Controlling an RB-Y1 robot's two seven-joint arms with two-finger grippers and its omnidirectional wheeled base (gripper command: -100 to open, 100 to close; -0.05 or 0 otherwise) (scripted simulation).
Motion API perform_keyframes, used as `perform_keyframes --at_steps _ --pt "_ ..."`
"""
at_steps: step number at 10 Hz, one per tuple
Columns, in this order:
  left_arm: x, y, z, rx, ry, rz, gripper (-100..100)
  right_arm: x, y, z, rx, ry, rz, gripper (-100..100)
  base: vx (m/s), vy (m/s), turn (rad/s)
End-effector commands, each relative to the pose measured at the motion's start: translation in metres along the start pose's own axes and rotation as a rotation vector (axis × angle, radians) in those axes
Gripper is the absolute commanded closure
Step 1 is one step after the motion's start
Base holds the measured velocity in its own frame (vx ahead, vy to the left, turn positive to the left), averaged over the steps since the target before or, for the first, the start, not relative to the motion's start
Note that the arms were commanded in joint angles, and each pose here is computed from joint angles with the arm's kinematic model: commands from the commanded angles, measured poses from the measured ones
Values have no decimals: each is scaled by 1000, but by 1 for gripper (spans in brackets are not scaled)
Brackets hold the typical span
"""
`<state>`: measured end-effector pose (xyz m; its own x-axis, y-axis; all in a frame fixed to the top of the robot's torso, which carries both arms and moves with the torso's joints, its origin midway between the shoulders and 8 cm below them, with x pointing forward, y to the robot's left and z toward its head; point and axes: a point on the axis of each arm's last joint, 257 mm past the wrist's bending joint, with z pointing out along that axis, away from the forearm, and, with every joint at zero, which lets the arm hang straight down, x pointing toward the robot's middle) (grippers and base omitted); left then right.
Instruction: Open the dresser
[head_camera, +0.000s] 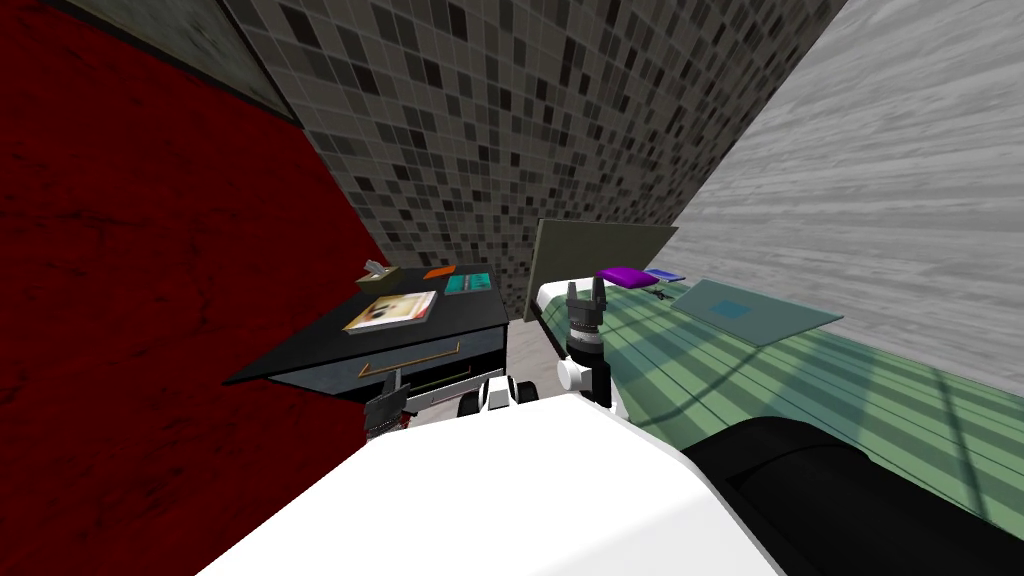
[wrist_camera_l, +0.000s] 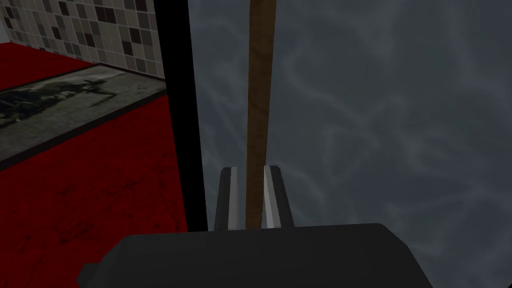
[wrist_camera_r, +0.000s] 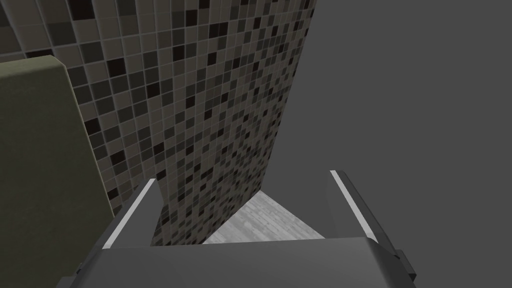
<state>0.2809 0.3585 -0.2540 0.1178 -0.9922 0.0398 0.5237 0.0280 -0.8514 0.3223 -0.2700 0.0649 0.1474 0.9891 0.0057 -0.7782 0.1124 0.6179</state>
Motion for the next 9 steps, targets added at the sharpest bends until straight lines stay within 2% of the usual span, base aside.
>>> perform_keyframes --at_steps 1,3,4,5,6,7,9 --pt "13 -3 -6 22 9 -1 100 0 0 0 0 0 0 0 26 70 35" --pt "27 -2 -17 23 15 -8 100 0 0 0 0 0 0 0 7 63 41" --pt "23 0 -13 21 13 -7 100 0 0 0 0 0 0 0 0 23 3" --pt "23 -1 -14 23 14 -7 -100 0 0 0 0 0 0 0 -1 5 -1" --pt "18 0 -1 22 15 -8 -100 0 0 0 0 0 0 0 -5 -20 9" --pt "16 0 3 22 15 -8 -100 0 0 0 0 0 0 0 -11 -33 8" --pt "9 0 20 22 16 -10 -100 0 0 0 0 0 0 0 -16 -39 8"
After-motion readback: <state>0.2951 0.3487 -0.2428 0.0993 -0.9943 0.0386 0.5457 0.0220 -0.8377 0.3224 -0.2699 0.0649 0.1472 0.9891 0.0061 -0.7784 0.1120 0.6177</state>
